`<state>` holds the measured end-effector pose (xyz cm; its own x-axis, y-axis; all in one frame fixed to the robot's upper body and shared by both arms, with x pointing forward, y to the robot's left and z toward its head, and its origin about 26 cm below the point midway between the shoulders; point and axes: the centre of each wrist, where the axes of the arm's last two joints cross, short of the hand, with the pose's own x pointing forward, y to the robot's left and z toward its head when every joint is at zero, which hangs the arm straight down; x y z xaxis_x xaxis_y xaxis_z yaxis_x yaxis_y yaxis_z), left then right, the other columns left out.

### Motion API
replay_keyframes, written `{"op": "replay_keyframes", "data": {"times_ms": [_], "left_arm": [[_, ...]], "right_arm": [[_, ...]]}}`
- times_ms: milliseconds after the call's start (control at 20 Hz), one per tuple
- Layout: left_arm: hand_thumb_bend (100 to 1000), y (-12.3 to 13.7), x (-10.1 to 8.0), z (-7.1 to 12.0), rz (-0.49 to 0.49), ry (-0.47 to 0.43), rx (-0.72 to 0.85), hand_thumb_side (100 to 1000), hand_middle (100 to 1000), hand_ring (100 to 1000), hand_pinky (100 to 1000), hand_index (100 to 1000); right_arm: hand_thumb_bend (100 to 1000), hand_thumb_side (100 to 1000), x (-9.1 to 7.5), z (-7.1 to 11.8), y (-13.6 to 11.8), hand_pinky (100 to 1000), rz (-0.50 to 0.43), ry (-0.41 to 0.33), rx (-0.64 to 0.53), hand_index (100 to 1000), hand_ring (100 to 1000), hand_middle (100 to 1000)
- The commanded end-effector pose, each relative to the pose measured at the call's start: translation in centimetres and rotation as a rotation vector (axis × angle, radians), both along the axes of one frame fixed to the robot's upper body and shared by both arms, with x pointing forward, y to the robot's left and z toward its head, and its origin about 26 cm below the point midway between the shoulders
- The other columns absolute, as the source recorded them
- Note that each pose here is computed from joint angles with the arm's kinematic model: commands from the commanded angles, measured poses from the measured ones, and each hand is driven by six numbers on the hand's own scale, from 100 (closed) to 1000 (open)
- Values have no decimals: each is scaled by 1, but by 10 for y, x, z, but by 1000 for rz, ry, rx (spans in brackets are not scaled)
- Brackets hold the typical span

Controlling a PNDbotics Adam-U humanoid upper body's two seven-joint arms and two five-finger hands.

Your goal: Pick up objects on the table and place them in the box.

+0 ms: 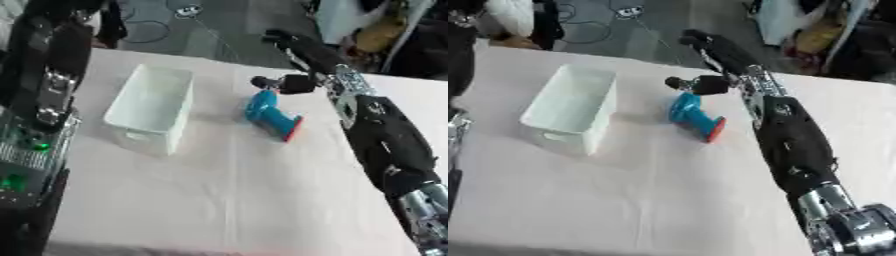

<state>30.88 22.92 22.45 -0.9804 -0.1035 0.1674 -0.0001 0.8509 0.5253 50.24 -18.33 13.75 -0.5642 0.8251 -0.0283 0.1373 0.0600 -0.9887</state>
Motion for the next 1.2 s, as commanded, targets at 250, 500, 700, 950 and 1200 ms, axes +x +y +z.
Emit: {"op": "replay_keyframes", "data": {"times_ms": [250, 500, 700, 950, 1200], "left_arm": [[372, 0, -2, 7, -8, -21, 8, 1000, 861, 695, 808, 875], [372, 0, -2, 7, -10, -21, 8, 1000, 861, 695, 808, 874], [372, -1, -2, 7, -13, -22, 8, 1000, 861, 695, 808, 873], [372, -2, -2, 8, -18, -25, 8, 1000, 861, 695, 808, 873], [372, -3, -2, 9, -23, -26, 9, 1000, 862, 694, 808, 873]], "right_arm": [[656, 1000, 4, -4, -3, 913, -68, 24, -45, 965, 856, 974], [656, 1000, 4, -12, 0, 914, -95, 63, -57, 972, 880, 975], [669, 1000, 6, -13, 0, 913, -128, 72, -62, 968, 876, 969], [658, 1000, 8, -10, 0, 913, -165, 54, -51, 971, 879, 968], [661, 1000, 11, -8, -2, 916, -206, 55, -74, 983, 903, 972]]}}
